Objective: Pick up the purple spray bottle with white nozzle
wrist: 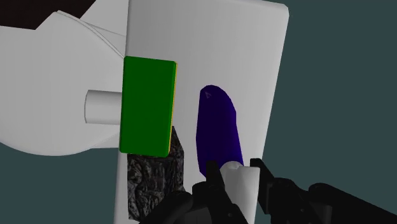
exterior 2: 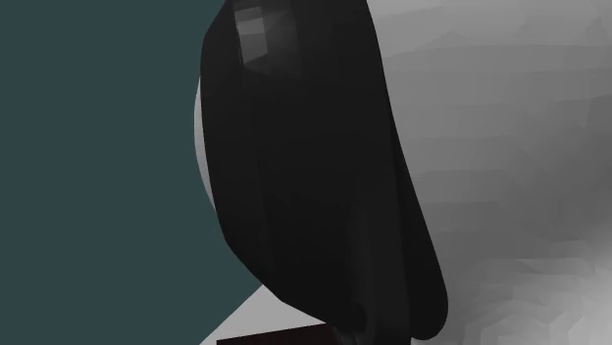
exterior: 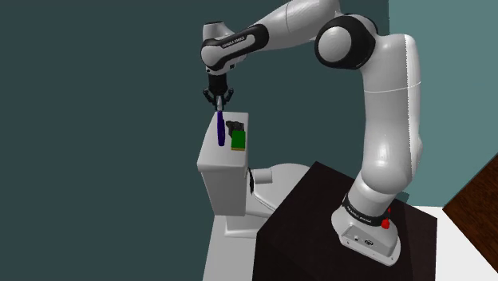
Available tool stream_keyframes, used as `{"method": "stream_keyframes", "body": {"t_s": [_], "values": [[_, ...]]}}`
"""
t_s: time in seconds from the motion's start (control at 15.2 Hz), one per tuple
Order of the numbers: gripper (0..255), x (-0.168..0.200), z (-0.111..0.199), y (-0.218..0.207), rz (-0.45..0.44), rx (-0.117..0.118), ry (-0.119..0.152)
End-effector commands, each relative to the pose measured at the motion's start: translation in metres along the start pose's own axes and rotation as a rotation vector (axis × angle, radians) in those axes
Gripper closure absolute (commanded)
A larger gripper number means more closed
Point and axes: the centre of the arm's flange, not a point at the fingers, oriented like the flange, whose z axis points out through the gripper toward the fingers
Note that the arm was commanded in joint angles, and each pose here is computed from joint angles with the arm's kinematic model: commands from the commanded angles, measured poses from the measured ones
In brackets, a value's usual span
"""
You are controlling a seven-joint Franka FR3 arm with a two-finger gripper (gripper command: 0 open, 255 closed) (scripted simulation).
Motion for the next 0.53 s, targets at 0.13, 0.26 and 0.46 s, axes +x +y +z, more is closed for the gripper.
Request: {"method": "stream_keyframes", "body": {"t_s": [0.13, 0.26, 0.46], "values": [[255, -0.0002, 0.0004, 0.0, 0.0, 0.0, 0.0], [255, -0.0001, 0.0004, 0.0, 0.0, 0.0, 0.0], [255, 0.0001, -0.0045, 0.0, 0.0, 0.0, 0.0]]}}
